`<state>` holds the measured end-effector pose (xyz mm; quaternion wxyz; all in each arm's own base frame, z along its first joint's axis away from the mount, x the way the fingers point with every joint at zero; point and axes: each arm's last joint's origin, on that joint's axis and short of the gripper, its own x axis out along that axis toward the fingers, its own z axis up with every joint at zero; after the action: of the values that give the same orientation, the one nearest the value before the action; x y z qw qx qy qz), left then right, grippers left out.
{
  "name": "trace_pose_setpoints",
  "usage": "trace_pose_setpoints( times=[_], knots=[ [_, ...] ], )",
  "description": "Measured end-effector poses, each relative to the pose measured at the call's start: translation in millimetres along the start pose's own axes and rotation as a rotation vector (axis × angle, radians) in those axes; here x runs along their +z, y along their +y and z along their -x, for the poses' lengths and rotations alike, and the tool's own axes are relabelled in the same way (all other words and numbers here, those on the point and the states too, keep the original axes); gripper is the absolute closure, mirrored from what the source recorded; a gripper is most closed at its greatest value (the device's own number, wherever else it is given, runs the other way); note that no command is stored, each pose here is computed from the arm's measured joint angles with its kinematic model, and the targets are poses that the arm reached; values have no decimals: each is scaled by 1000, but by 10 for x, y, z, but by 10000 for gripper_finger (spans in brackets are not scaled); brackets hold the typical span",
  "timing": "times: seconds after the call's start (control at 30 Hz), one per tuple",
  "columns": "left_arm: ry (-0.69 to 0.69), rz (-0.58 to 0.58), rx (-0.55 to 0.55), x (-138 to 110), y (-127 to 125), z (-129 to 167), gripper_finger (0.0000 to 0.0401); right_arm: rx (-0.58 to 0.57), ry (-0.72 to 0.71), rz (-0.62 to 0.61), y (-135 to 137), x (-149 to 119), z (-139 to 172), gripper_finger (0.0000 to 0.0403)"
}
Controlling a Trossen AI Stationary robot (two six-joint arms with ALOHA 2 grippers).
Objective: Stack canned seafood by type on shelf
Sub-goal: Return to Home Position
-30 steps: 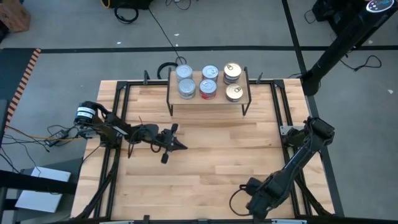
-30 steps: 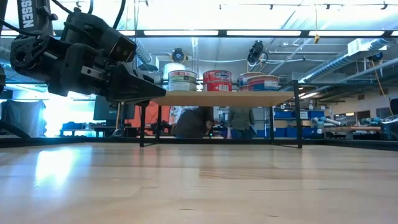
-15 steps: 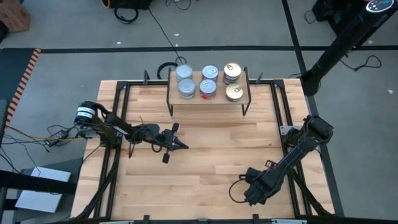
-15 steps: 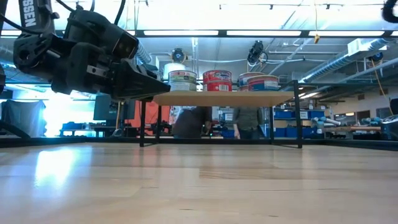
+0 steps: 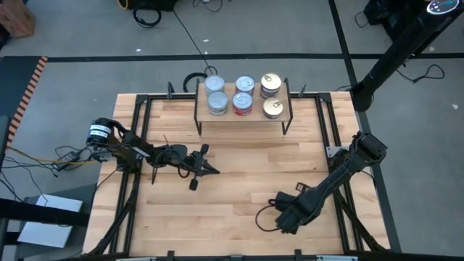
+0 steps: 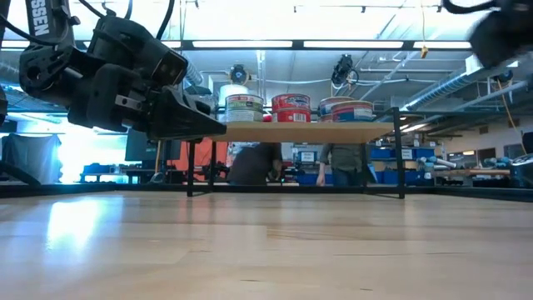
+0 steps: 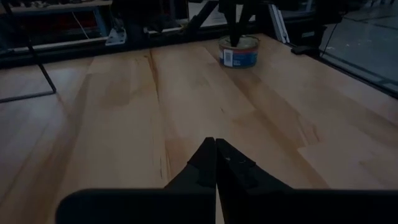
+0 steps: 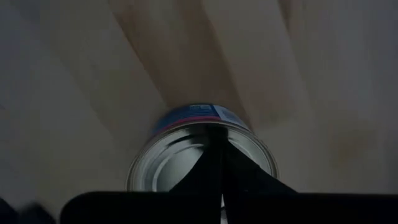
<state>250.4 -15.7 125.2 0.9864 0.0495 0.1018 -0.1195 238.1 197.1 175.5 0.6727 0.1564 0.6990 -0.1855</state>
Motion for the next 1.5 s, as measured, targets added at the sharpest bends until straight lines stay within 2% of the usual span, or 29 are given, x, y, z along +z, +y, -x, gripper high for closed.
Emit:
trace_pose_setpoints(
  times=[0.13,0.27,0.57,0.7,1.17,1.5],
  knots=[
    [7,17,-1,-7,-1,0,398,45,-95,32,37,209,71,398],
    [15,20,0,-15,-1,0,398,89,-129,81,36,401,188,392],
    [18,23,0,-18,-2,1,398,52,-98,149,-134,637,266,337],
    [19,23,0,-19,-2,1,398,64,-79,187,-185,709,266,325],
    [20,24,0,-21,-1,1,398,129,1,257,-317,790,98,341],
    [20,24,0,-21,-2,1,398,162,11,309,-329,824,98,369]
  ],
)
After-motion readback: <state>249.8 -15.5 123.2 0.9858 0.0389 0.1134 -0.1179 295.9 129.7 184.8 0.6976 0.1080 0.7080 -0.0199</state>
